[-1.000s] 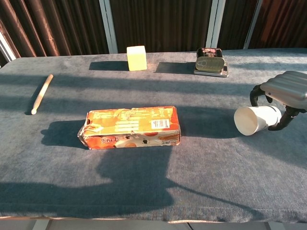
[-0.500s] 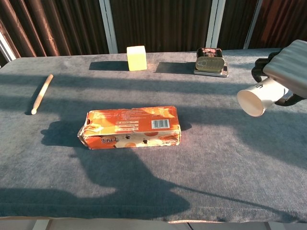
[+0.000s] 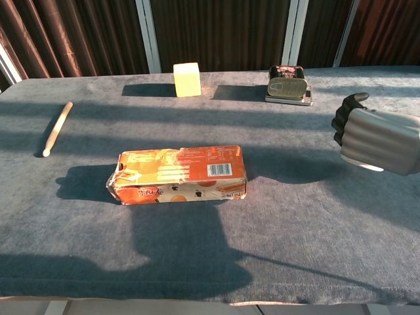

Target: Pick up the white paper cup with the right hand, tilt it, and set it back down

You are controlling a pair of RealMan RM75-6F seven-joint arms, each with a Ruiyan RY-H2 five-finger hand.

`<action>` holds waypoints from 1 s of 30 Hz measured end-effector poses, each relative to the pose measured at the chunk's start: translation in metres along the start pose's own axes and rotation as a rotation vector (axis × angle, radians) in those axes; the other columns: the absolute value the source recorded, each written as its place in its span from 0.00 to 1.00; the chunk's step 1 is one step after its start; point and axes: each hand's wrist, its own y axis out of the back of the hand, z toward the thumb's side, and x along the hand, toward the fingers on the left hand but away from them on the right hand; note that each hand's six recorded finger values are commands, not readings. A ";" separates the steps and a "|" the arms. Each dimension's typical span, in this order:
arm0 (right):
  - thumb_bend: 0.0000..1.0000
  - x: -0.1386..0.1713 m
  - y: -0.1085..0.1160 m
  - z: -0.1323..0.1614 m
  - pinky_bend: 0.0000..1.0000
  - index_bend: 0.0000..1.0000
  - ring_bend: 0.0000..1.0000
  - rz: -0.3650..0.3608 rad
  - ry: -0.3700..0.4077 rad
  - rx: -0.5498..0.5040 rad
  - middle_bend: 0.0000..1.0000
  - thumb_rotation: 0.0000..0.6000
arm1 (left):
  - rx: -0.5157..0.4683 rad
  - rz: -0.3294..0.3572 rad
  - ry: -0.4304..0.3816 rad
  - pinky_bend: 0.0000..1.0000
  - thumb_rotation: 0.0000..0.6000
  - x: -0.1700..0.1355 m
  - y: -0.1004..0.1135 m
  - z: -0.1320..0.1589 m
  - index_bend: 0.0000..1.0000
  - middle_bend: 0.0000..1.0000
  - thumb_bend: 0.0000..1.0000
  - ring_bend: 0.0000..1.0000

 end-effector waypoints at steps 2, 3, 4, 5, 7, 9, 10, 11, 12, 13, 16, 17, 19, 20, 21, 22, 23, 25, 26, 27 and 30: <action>0.34 -0.005 0.002 0.009 0.49 0.56 0.37 0.009 0.043 0.024 0.48 1.00 | -0.003 0.000 0.002 0.22 1.00 0.000 0.000 -0.001 0.18 0.00 0.41 0.00; 0.34 -0.008 0.003 0.012 0.47 0.54 0.36 0.012 0.052 0.026 0.48 1.00 | -0.004 0.000 0.002 0.22 1.00 0.000 0.001 -0.001 0.18 0.00 0.41 0.00; 0.34 -0.010 0.004 0.014 0.46 0.53 0.35 0.015 0.056 0.026 0.47 1.00 | -0.005 0.000 0.002 0.22 1.00 0.000 0.001 -0.001 0.18 0.00 0.41 0.00; 0.34 -0.012 0.005 0.016 0.44 0.53 0.33 0.017 0.059 0.025 0.46 1.00 | -0.006 0.000 0.002 0.22 1.00 0.000 0.001 -0.001 0.18 0.00 0.41 0.00; 0.34 -0.014 0.006 0.018 0.41 0.52 0.30 0.019 0.063 0.019 0.43 1.00 | -0.010 0.000 0.002 0.22 1.00 -0.001 0.001 -0.001 0.18 0.00 0.41 0.00; 0.34 -0.015 0.006 0.019 0.38 0.48 0.27 0.023 0.061 0.004 0.38 1.00 | -0.014 0.000 0.003 0.22 1.00 -0.001 0.002 -0.002 0.18 0.00 0.41 0.00; 0.34 -0.014 0.006 0.019 0.37 0.46 0.25 0.025 0.060 -0.004 0.35 1.00 | -0.016 0.002 0.004 0.22 1.00 -0.001 0.002 -0.002 0.18 0.00 0.41 0.00; 0.34 -0.014 0.006 0.019 0.34 0.41 0.22 0.028 0.055 -0.016 0.30 1.00 | -0.016 0.003 0.004 0.22 1.00 -0.001 0.003 -0.002 0.18 0.00 0.41 0.00; 0.34 -0.014 0.006 0.018 0.32 0.37 0.20 0.031 0.051 -0.026 0.26 1.00 | -0.015 0.002 0.005 0.22 1.00 -0.001 0.002 -0.002 0.18 0.00 0.41 0.00; 0.33 -0.013 0.006 0.017 0.31 0.34 0.18 0.035 0.047 -0.038 0.23 1.00 | -0.014 0.001 0.004 0.22 1.00 -0.002 0.002 -0.002 0.18 0.00 0.41 0.00; 0.31 -0.011 0.004 0.015 0.27 0.22 0.13 0.057 0.035 -0.091 0.13 1.00 | -0.011 -0.001 0.002 0.22 1.00 -0.002 0.002 -0.001 0.18 0.00 0.41 0.00; 0.30 -0.009 0.004 0.015 0.26 0.18 0.12 0.067 0.033 -0.112 0.11 1.00 | -0.010 -0.002 0.001 0.22 1.00 -0.002 0.002 -0.001 0.18 0.00 0.41 0.00; 0.29 -0.007 0.002 0.013 0.23 0.12 0.09 0.083 0.029 -0.148 0.06 1.00 | -0.010 -0.002 0.001 0.22 1.00 -0.002 0.002 -0.001 0.18 0.00 0.41 0.00; 0.28 -0.006 0.001 0.012 0.21 0.08 0.07 0.097 0.026 -0.177 0.03 1.00 | -0.010 -0.002 0.001 0.22 1.00 -0.002 0.002 -0.001 0.18 0.00 0.41 0.00; 0.28 -0.005 0.001 0.011 0.20 0.05 0.06 0.107 0.023 -0.203 0.01 1.00 | -0.010 -0.001 0.002 0.22 1.00 -0.002 0.002 -0.001 0.18 0.00 0.41 0.00; 0.28 -0.004 0.000 0.009 0.19 0.04 0.05 0.116 0.020 -0.231 0.01 1.00 | -0.010 0.000 0.002 0.22 1.00 -0.002 0.002 -0.001 0.18 0.00 0.41 0.00; 0.27 -0.002 -0.001 0.007 0.18 0.03 0.04 0.132 0.015 -0.272 0.00 1.00 | -0.010 0.000 0.003 0.22 1.00 -0.002 0.002 -0.001 0.18 0.00 0.41 0.00; 0.27 0.001 -0.002 0.004 0.15 0.01 0.01 0.162 0.006 -0.338 0.00 1.00 | -0.009 -0.001 0.003 0.22 1.00 -0.002 0.002 -0.001 0.18 0.00 0.41 0.00; 0.27 0.004 -0.003 0.001 0.15 0.00 0.00 0.186 0.000 -0.382 0.00 1.00 | -0.009 -0.002 0.003 0.22 1.00 -0.002 0.001 -0.001 0.18 0.00 0.41 0.00; 0.27 0.006 -0.003 -0.001 0.15 0.00 0.00 0.203 -0.004 -0.415 0.00 1.00 | -0.008 -0.003 0.004 0.22 1.00 -0.002 0.001 -0.001 0.18 0.00 0.41 0.00; 0.26 0.015 -0.003 -0.011 0.15 0.00 0.00 0.245 -0.015 -0.532 0.00 1.00 | -0.007 -0.002 0.006 0.22 1.00 -0.001 0.001 -0.002 0.18 0.00 0.41 0.00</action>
